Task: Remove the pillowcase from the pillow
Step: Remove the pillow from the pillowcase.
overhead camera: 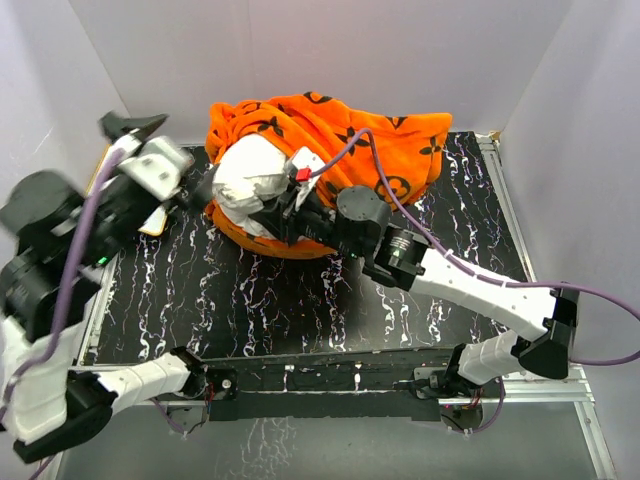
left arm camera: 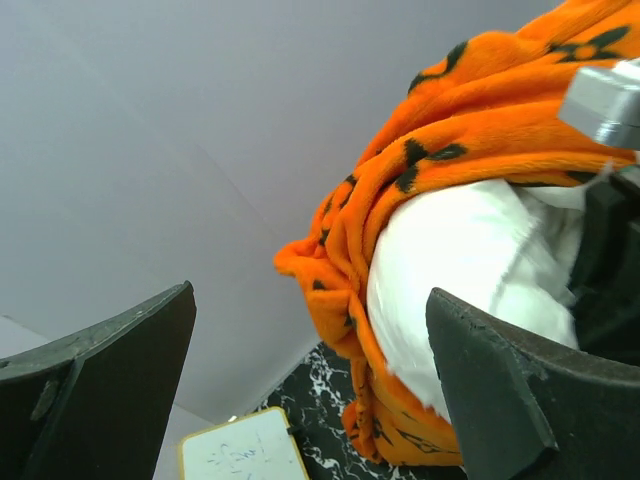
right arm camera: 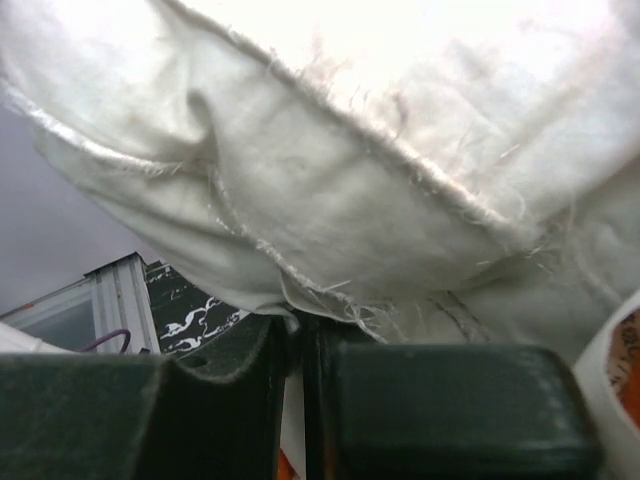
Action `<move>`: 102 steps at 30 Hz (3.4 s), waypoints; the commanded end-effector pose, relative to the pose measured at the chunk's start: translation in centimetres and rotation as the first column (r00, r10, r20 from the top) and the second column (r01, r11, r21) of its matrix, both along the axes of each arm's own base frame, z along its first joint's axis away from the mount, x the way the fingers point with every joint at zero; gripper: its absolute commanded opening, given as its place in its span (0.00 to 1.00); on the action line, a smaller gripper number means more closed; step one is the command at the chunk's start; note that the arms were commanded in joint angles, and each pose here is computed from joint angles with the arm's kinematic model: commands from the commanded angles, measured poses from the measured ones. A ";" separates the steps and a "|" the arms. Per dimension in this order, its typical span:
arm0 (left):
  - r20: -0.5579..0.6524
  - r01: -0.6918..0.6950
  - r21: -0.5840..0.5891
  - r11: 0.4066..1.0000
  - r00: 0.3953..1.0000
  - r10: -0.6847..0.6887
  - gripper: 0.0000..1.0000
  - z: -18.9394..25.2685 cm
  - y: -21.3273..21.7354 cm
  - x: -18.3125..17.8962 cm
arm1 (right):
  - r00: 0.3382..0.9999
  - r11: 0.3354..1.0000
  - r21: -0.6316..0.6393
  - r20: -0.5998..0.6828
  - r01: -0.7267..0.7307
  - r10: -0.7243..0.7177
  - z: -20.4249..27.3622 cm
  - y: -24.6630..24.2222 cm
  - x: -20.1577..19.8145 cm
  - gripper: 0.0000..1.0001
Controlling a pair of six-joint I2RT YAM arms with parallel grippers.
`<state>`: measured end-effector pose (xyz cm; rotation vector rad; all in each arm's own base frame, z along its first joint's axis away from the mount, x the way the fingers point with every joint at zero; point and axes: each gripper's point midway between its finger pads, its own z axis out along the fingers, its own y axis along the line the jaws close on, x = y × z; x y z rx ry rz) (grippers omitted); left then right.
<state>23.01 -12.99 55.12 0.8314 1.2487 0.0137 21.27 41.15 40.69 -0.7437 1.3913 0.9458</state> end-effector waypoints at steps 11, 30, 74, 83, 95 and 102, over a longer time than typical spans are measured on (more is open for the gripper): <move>-0.180 0.318 0.189 0.929 0.941 -0.285 0.97 -4.5 -3.6 -3.7 | 0.999 0.999 0.011 0.008 -0.041 0.041 2.5 2.2 2.4 0.08; -0.298 0.129 0.441 0.888 0.955 0.009 0.26 -12.9 -2.8 4.0 | 0.985 0.986 -0.011 -0.046 -0.166 0.166 4.3 -2.4 3.9 0.19; -0.346 0.257 0.328 0.909 0.928 -0.138 0.00 -10.2 -2.9 -0.6 | 0.536 0.581 -0.042 0.443 0.813 -0.719 14.0 -18.5 19.3 0.54; -0.409 0.308 0.409 0.859 0.903 -0.129 0.00 -12.4 0.0 -4.3 | 0.418 0.457 0.043 0.339 0.888 -0.843 15.5 -23.3 22.3 0.56; -0.390 0.308 0.455 0.836 0.912 -0.124 0.00 -11.3 1.4 -5.6 | 0.242 0.247 -0.009 0.235 0.969 -0.941 12.6 -31.3 24.9 0.50; -0.345 0.264 0.464 0.845 0.933 -0.101 0.00 -9.6 2.6 -6.0 | 0.155 0.153 -0.027 0.106 0.988 -0.982 9.1 -37.6 27.4 0.29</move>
